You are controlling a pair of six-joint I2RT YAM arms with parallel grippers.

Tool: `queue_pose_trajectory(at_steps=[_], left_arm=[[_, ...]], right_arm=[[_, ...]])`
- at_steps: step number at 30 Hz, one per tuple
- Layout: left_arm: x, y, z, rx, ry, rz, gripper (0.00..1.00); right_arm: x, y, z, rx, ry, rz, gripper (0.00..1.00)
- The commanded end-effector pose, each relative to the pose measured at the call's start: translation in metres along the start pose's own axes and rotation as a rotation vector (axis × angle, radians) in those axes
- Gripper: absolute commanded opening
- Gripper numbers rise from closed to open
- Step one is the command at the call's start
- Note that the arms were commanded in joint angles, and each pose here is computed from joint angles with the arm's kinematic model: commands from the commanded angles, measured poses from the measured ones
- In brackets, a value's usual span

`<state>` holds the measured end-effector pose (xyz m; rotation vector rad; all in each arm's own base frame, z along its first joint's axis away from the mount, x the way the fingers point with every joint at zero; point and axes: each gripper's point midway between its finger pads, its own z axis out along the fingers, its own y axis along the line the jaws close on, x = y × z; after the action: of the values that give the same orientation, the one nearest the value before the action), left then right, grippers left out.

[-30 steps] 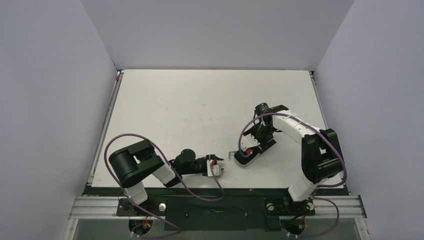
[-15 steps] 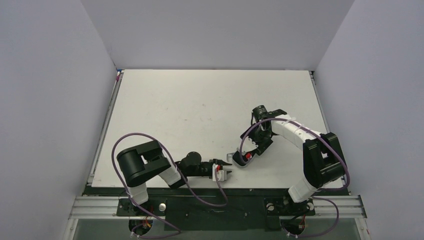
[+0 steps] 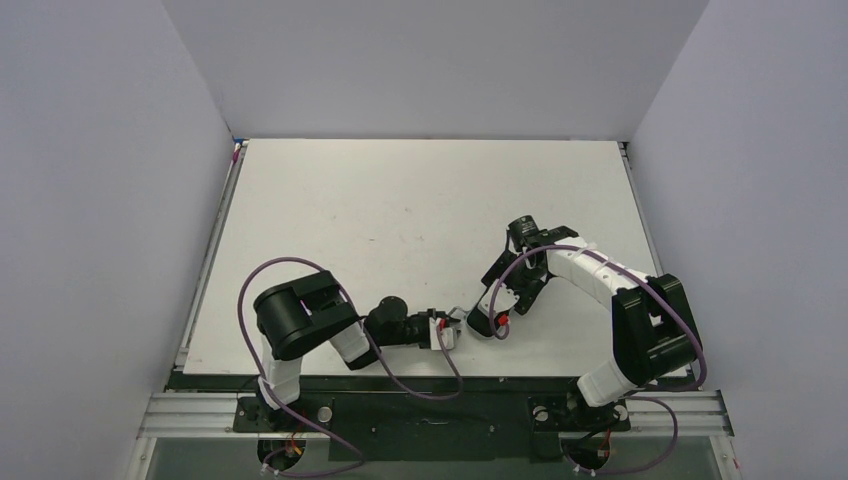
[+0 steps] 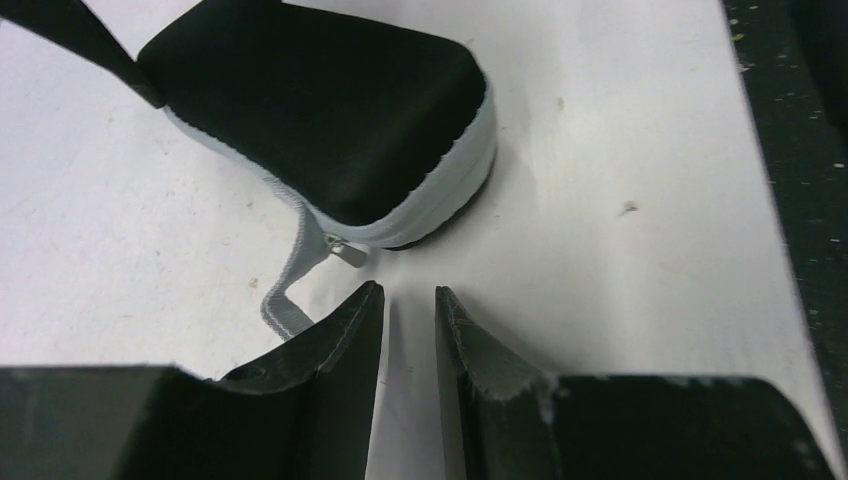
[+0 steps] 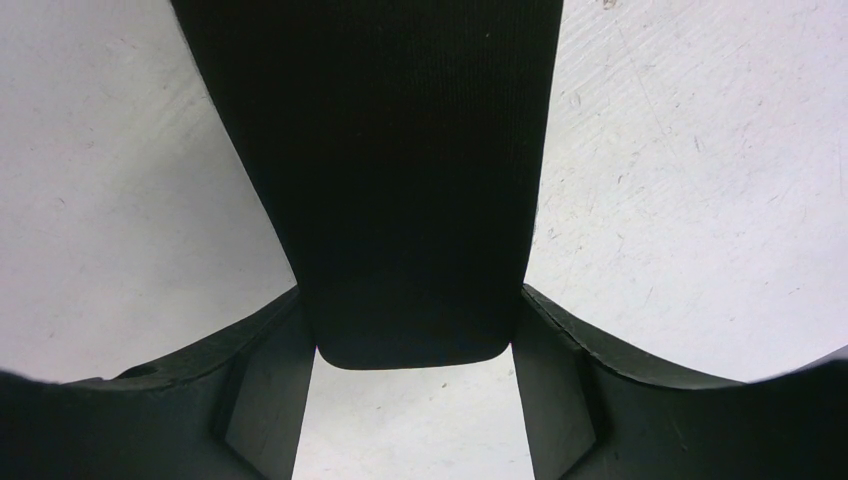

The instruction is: Open the umbrella

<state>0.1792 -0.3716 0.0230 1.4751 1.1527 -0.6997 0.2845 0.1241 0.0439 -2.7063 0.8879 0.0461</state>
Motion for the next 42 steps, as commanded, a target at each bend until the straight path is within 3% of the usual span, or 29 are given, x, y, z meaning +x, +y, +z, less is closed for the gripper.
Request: queue_pose_trajectory(at_steps=[1, 13, 20, 31, 33, 36, 42], left_arm=[[-0.003, 0.023, 0.008, -0.052, -0.025, 0.006, 0.24], [0.005, 0.027, 0.018, -0.029, -0.034, 0.002, 0.29], [0.0, 0.017, 0.021, 0.062, -0.077, 0.056, 0.29], [-0.005, 0.018, 0.033, 0.118, -0.108, 0.08, 0.2], [-0.006, 0.018, 0.033, 0.121, -0.113, 0.084, 0.16], [-0.008, 0.018, 0.032, 0.119, -0.119, 0.089, 0.01], [-0.013, 0.017, 0.02, 0.097, -0.118, 0.081, 0.0]], right_arm=[[-0.03, 0.011, 0.016, -0.036, -0.137, -0.142, 0.39], [-0.037, 0.016, 0.021, -0.036, -0.171, -0.207, 0.39], [-0.035, 0.014, 0.022, -0.045, -0.178, -0.219, 0.4], [-0.035, 0.017, 0.022, -0.067, -0.2, -0.254, 0.4], [-0.035, 0.016, 0.022, -0.069, -0.203, -0.252, 0.4], [-0.033, 0.015, 0.022, -0.071, -0.199, -0.239, 0.4], [-0.025, 0.014, 0.019, -0.073, -0.178, -0.165, 0.38]])
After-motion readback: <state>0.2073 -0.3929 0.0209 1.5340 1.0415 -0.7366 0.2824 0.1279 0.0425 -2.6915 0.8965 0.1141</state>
